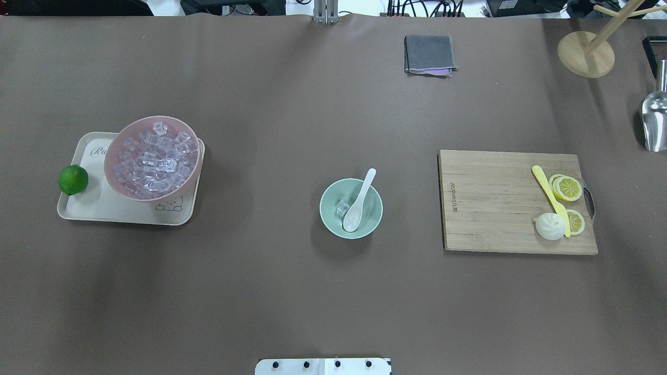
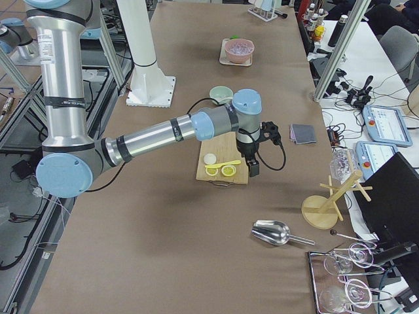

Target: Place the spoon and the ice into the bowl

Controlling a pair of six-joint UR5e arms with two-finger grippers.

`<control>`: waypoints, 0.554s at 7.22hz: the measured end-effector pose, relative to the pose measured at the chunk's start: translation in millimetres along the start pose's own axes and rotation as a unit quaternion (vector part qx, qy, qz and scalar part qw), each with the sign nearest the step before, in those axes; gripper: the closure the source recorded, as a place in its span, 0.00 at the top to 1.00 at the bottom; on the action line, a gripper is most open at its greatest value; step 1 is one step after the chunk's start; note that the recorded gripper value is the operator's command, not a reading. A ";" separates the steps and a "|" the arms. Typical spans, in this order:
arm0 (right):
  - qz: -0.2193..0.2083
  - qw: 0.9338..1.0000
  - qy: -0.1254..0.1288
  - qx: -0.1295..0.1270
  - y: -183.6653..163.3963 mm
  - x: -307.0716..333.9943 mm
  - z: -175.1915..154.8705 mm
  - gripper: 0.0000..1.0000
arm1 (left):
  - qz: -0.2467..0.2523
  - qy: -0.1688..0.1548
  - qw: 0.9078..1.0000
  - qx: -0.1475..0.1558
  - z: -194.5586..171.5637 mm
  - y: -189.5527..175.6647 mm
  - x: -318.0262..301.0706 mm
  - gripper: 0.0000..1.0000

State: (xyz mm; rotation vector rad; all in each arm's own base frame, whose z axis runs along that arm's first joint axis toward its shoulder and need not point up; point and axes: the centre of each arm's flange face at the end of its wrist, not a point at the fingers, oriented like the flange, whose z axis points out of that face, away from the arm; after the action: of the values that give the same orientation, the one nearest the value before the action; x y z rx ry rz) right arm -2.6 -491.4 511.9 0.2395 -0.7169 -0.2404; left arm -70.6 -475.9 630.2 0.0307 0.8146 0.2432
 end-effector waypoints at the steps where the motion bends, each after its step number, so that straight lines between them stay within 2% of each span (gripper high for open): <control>1: 0.003 1.000 -0.009 -0.012 32.2 22.9 10.1 1.00 | -0.001 0.000 1.000 0.000 -0.3 0.0 -0.1 0.98; 3: 0.005 1.000 0.008 -0.021 67.4 58.0 39.1 1.00 | -0.003 -0.001 1.000 0.005 -4.9 0.9 -1.9 0.98; 4: -0.004 1.000 0.017 -0.012 74.4 69.8 50.7 1.00 | -0.005 -0.001 1.000 0.009 -8.7 1.8 -3.6 0.98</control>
State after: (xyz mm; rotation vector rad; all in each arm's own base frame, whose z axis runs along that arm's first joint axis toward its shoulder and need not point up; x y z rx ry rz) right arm 24.3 -448.6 614.0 0.2225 -0.6795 -0.2512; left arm -79.6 -475.5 627.1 0.0444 0.8139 0.2267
